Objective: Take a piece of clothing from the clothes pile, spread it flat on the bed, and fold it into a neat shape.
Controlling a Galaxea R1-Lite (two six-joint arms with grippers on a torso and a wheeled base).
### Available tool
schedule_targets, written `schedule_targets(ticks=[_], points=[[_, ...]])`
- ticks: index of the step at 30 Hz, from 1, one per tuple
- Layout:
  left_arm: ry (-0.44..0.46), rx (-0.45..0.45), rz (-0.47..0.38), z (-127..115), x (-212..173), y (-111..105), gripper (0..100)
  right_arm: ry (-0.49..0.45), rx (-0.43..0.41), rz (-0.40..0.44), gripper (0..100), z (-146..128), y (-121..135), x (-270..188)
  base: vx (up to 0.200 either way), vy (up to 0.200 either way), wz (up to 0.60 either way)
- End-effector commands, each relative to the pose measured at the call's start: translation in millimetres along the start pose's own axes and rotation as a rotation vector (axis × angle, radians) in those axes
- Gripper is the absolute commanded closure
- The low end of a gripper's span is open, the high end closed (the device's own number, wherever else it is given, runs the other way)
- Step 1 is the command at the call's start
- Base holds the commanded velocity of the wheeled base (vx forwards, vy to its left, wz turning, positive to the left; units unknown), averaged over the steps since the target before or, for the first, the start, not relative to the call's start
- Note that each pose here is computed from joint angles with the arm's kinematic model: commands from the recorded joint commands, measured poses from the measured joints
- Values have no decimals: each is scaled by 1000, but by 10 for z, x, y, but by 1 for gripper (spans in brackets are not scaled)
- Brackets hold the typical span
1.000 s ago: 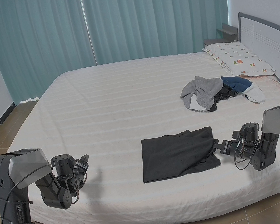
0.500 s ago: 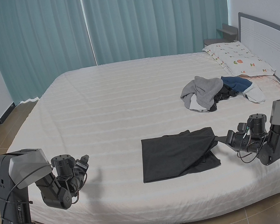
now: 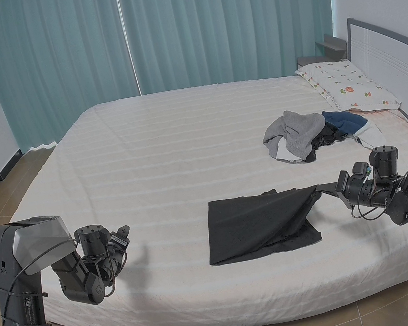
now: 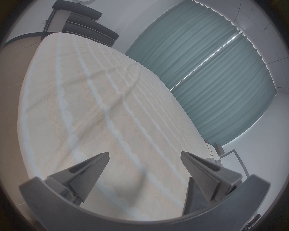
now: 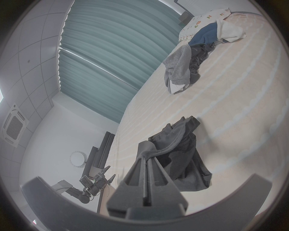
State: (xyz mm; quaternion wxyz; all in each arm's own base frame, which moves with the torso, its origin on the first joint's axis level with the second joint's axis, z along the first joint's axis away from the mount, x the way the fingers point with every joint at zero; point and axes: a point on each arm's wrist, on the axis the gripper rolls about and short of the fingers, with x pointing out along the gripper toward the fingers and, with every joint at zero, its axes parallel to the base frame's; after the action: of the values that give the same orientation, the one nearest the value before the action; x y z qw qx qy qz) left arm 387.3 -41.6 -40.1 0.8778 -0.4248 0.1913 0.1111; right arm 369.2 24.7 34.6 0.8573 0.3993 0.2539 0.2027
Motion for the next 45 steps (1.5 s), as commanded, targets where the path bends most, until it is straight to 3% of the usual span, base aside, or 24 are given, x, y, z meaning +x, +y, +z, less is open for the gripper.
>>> schedule_targets(ticks=[1,14,15,23,30,33,45], points=[[1,0,1,-2,0,3,0,-14,-8,1,100,91,105,-88,0,0,0],[0,0,0,-1,2,0,0,49,-22,-118,100,204,-97,-80,0,0,0],[0,0,0,-1,2,0,0,57,-25,-124,0,188,-121,-62,0,0,0],[0,0,0,-1,2,0,0,113,-59,-166,0,-7,-449,176,0,0,0],[0,0,0,-1,2,0,0,183,-177,-142,0,-235,-566,101,0,0,0],[0,0,0,-1,2,0,0,197,-186,-138,0,-298,-535,204,0,0,0],[-5,-2,0,16,-1,-2,0,117,-68,-174,0,-194,-575,410,0,0,0]])
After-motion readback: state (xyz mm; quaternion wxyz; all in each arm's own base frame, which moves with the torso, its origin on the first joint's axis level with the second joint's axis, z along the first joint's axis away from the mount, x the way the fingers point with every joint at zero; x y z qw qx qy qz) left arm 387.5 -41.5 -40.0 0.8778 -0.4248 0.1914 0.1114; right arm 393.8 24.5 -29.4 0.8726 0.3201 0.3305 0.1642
